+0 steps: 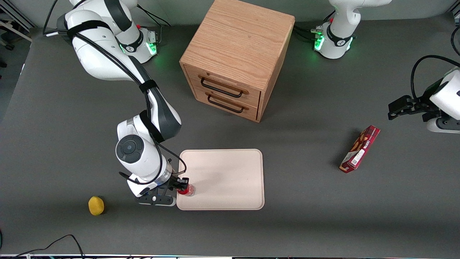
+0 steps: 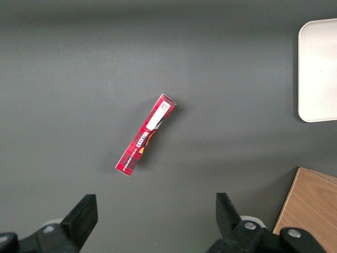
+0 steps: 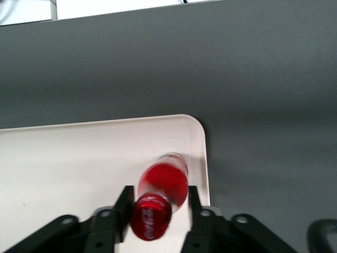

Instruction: Place coke bottle on tray

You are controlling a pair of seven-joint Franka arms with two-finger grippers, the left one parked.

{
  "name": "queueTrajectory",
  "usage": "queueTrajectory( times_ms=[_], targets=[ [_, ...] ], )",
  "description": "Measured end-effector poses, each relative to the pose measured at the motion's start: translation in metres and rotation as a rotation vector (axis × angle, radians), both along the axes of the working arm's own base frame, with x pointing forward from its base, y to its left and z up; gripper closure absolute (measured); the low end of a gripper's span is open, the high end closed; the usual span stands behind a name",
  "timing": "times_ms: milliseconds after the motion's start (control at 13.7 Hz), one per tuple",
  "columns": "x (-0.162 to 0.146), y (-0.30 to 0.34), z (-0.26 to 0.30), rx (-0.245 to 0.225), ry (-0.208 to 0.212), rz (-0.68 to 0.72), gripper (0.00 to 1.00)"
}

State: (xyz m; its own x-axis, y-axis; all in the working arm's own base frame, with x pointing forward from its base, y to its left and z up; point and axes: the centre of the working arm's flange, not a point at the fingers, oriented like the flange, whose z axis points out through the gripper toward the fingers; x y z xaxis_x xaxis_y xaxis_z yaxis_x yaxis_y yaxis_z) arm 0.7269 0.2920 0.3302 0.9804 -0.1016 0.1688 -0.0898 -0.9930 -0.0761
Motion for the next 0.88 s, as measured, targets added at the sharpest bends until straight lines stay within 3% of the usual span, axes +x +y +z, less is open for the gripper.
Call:
queueTrajectory(
  times_ms=[292, 584, 876],
  targets=[
    [0.004, -0.003, 0.026, 0.009, -0.032, -0.006, 0.01],
    [-0.009, -0.013, 0.089, -0.067, -0.017, 0.002, 0.0],
    [-0.031, -0.047, 0.146, -0.108, 0.043, -0.028, 0.0]
  ],
)
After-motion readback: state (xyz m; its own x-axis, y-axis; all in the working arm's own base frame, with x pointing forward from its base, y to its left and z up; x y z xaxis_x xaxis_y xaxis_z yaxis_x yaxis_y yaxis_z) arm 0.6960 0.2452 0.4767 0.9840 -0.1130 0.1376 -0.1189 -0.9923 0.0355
